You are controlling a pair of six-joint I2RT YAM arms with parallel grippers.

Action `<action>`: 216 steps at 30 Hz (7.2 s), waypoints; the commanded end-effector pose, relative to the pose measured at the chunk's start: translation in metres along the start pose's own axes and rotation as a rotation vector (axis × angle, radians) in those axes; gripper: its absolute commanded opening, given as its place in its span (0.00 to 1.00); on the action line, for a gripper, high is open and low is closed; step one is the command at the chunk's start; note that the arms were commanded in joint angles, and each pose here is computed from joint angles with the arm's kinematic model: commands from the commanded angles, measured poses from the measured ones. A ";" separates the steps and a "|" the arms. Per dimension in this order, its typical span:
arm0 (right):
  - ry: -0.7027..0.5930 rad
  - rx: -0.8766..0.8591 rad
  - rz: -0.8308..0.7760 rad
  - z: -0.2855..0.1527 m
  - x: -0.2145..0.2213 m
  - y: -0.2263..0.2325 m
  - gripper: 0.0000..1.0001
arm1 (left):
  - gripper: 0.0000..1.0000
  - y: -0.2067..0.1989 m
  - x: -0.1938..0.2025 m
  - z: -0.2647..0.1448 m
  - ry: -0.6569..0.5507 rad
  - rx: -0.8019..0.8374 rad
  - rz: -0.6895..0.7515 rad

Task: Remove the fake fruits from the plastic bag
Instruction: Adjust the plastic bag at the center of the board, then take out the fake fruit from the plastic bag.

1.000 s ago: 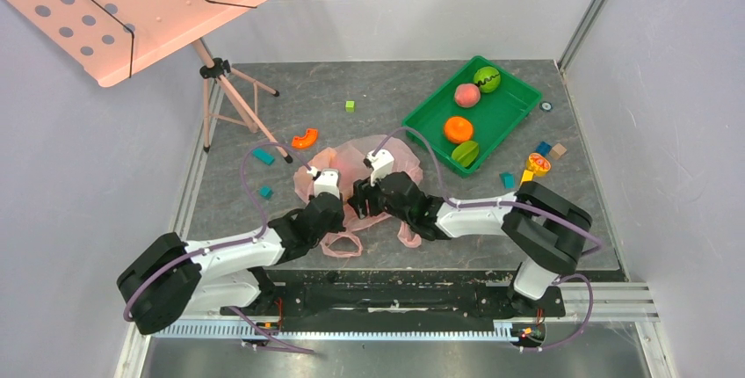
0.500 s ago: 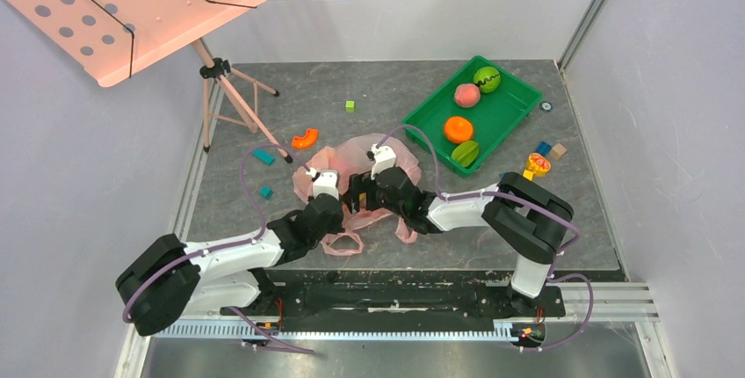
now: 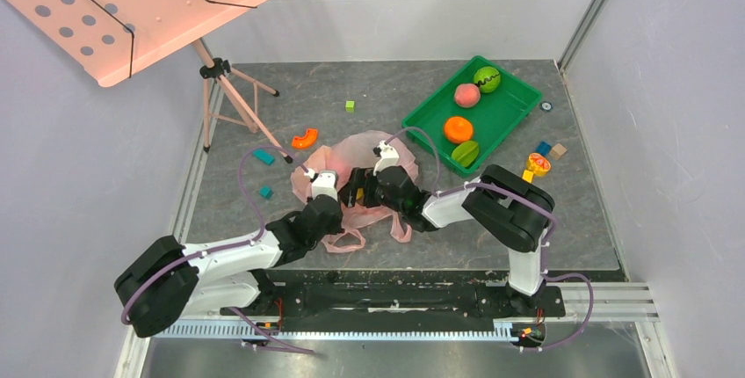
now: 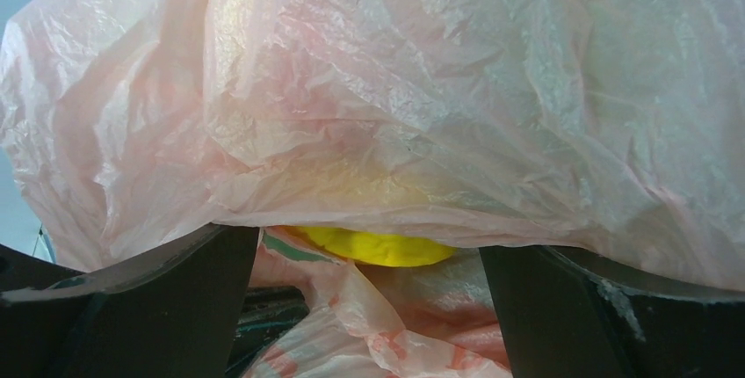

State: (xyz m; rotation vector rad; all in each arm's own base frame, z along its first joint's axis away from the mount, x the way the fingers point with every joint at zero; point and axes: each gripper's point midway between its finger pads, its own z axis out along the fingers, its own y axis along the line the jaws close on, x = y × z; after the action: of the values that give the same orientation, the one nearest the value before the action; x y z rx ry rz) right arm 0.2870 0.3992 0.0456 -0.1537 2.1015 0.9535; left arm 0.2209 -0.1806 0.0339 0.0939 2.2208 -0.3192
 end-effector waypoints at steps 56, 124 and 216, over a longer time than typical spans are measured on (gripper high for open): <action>-0.104 -0.038 -0.157 -0.015 -0.034 0.005 0.69 | 0.02 0.022 -0.113 -0.015 -0.177 -0.037 -0.265; -0.253 -0.367 0.053 -0.026 -0.053 0.033 0.65 | 0.02 0.082 -0.037 0.030 -0.052 -0.299 -0.348; 0.071 -0.218 -0.562 -0.026 0.007 0.021 0.98 | 0.02 0.070 -0.029 0.034 0.007 -0.223 -0.316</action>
State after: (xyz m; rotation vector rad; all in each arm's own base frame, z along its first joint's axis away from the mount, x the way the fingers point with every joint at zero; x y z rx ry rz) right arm 0.2501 0.3789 0.0433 -0.8309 1.9217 0.8197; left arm 0.2721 -0.1186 0.0177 -0.4163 2.2620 -0.2386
